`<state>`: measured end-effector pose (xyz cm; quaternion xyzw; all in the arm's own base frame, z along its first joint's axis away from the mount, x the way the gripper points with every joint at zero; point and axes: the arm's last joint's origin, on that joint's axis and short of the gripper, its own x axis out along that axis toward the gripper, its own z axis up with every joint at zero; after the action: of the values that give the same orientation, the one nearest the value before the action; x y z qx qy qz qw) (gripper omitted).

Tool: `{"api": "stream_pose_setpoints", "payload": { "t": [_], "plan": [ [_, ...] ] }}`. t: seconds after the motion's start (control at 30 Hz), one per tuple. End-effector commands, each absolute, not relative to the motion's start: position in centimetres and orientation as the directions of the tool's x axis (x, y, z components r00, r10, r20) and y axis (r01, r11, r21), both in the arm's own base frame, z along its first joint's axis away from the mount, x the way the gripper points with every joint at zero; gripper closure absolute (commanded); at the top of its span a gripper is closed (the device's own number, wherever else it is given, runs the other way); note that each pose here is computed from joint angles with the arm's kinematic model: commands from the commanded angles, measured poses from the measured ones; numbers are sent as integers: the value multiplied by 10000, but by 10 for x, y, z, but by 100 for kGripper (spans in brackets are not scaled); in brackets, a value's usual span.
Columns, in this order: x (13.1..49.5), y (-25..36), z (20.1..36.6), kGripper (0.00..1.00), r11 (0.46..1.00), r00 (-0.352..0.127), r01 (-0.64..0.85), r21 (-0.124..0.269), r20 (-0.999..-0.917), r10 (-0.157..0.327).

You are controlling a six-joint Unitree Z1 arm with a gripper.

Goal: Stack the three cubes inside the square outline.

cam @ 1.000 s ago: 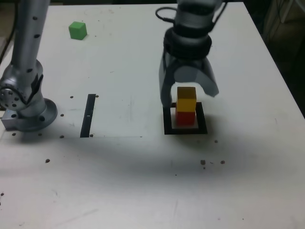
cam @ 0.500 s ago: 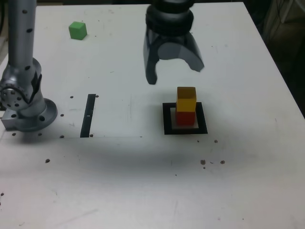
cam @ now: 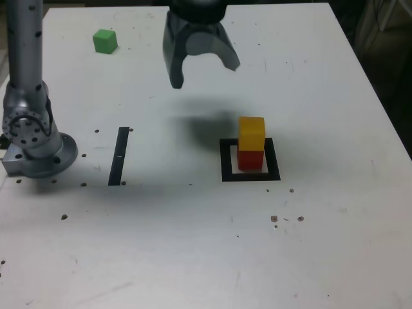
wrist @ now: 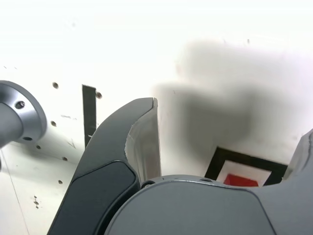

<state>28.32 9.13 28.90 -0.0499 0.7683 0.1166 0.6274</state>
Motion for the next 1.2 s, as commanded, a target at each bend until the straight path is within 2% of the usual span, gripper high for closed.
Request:
{"api": "stream_pose_setpoints", "payload": {
  "t": [0.0, 0.47, 0.73, 0.9, 1.17],
  "plan": [
    [278, 98, 292, 0, 9656, -2079, -2316, 1186, -9756, 700],
    [252, 150, 295, 0, 9573, -2225, -2695, 1048, -9739, 440],
    [233, 179, 300, 0, 9500, -2539, -2832, 1313, -9655, 577],
    [218, 195, 302, 0, 9395, -2751, -3143, 1360, -9603, 470],
    [195, 221, 302, 0, 9161, -2891, -3781, 1334, -9571, 201]
  ]
}}
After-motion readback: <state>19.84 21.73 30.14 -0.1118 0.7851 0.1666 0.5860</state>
